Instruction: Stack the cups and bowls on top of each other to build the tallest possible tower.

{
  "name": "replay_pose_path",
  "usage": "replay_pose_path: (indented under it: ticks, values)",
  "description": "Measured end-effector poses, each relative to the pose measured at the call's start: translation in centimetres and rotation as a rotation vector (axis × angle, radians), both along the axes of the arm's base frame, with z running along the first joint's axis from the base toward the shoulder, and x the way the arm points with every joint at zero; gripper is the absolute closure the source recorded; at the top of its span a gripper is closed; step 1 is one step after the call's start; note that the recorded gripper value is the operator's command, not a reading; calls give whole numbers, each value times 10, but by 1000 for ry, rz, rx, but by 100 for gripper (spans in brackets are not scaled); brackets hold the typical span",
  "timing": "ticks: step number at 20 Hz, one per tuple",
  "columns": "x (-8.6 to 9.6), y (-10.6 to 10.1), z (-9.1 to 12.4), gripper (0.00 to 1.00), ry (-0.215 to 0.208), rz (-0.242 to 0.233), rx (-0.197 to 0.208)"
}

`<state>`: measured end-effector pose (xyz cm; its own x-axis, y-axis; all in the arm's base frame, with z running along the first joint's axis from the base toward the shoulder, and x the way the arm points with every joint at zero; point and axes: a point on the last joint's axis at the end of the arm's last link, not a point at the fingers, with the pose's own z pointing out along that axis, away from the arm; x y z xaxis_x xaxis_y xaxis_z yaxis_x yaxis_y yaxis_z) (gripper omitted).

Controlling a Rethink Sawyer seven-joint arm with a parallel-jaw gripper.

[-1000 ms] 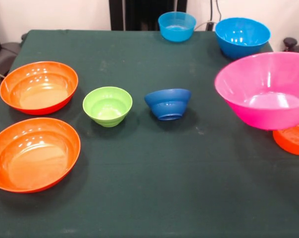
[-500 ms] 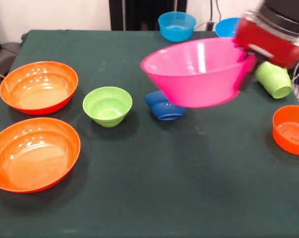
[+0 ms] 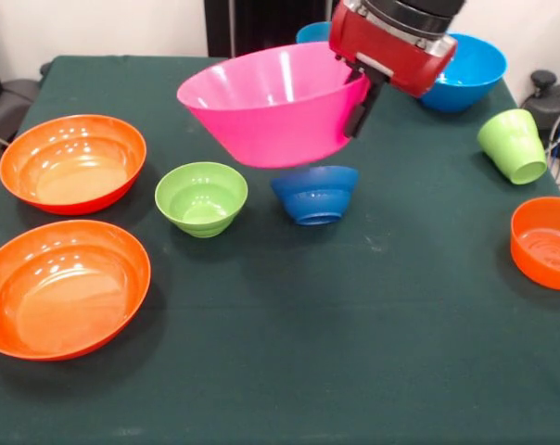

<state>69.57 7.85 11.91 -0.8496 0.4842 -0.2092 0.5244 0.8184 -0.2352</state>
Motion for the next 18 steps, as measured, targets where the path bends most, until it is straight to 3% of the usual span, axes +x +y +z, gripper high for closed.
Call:
replay_pose_path:
  ticks: [5,18]
  values:
    - [-14,5,-3,100,28,30,8]
    - [-17,32,-3,100,31,91,42]
